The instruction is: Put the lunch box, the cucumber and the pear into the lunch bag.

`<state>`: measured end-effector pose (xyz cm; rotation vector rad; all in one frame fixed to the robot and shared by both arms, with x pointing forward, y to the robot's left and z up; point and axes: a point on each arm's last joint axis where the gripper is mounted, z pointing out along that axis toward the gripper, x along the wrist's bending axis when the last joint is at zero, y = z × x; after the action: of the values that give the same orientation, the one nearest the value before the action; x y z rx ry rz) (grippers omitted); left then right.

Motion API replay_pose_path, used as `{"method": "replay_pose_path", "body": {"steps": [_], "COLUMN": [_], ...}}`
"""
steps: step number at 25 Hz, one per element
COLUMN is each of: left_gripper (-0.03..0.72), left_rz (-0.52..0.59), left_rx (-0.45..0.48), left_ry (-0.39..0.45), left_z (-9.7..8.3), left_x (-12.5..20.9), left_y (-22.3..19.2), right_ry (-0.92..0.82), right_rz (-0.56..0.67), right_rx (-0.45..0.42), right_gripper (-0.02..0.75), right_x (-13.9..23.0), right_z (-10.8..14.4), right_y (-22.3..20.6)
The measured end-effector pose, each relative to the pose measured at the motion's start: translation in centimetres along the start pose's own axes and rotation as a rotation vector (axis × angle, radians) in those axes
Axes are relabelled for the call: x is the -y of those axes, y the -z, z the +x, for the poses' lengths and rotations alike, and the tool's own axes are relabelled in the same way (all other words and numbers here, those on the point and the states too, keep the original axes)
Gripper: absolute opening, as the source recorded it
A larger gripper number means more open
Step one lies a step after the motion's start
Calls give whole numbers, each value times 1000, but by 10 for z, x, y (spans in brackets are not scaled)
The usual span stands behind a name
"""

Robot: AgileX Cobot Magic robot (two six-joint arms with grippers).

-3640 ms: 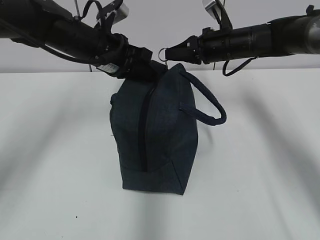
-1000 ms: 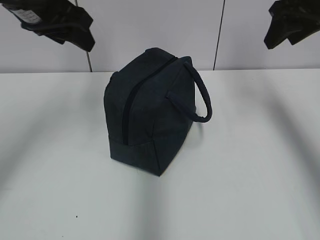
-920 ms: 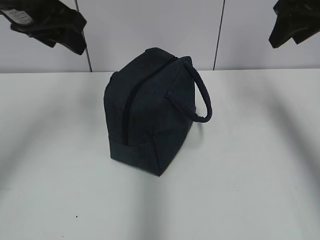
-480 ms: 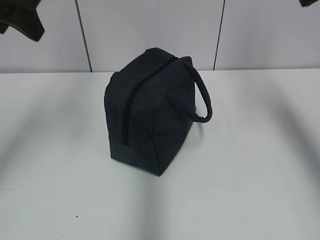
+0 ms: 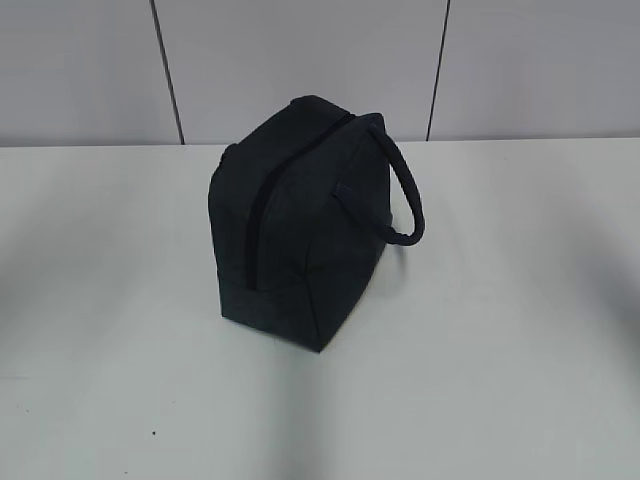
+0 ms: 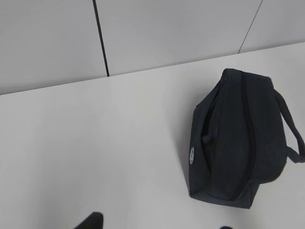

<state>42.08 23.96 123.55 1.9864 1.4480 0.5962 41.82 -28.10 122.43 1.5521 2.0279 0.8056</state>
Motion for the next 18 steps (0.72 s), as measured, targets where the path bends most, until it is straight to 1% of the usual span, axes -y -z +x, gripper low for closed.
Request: {"method": "replay_pose_path", "body": {"steps": [2, 5, 9, 12, 18], "left_gripper": [432, 432, 432, 432, 432], "left_rz": [-17, -27, -62, -115, -239], "left_rx": [1, 12, 43, 67, 77], "left_ry": [8, 14, 23, 29, 29], "left_z": [1, 1, -1, -2, 0], "left_x": [17, 50, 97, 137, 212], "left_y": [14, 29, 46, 58, 70], "right_ry": [0, 1, 12, 26, 39], "right_rz": [5, -4, -48, -86, -155], "right_rx": [-1, 1, 19, 51, 74], "right_gripper": [407, 422, 503, 543, 555], "right_x": [23, 56, 99, 127, 176], "right_z": [6, 14, 23, 28, 37], "right_y": [8, 19, 35, 45, 52]}}
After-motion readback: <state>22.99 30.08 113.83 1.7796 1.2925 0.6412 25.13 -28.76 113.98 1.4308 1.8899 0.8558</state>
